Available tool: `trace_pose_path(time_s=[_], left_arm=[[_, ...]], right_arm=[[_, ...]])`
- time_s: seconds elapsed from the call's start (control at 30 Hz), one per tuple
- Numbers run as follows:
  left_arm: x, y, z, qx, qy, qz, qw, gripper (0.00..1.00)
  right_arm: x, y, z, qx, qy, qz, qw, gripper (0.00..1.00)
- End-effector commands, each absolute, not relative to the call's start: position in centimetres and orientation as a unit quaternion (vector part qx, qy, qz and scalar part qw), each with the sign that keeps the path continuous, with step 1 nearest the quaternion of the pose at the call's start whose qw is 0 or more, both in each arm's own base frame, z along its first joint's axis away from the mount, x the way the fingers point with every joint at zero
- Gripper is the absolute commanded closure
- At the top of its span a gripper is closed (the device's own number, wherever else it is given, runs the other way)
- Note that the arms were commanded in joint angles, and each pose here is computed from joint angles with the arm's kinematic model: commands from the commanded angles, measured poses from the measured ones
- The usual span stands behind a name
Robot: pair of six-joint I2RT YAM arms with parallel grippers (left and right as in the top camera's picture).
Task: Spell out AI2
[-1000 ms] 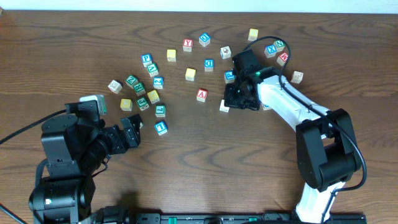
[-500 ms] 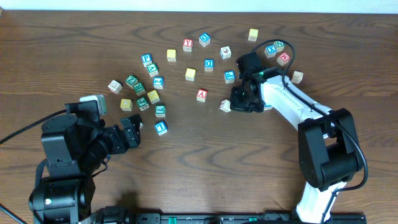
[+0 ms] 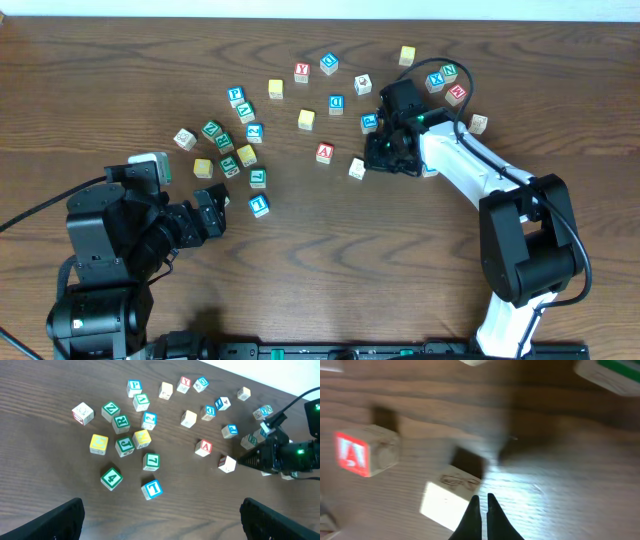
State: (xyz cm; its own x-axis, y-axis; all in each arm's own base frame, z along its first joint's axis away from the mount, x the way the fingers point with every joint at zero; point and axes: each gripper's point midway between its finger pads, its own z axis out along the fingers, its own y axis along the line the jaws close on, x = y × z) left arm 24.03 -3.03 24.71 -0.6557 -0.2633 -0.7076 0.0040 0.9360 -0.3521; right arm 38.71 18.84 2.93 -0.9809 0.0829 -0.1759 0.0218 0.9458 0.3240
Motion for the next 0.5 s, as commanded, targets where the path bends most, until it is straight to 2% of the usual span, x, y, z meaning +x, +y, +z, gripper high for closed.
trace_pose_path(time_s=[0.0, 0.47], left_arm=[[24.05, -2.89, 25.20, -0.064, 0.894, -0.155, 0.416, 0.02], [24.05, -2.89, 25.20, -0.064, 0.894, -0.155, 0.416, 0.02]], right_arm=[[38.66, 19.80, 4.09, 0.010, 0.976, 0.196, 0.097, 0.99], [38.17, 20.24, 3.32, 0.013, 0.978, 0.189, 0.089, 0.99]])
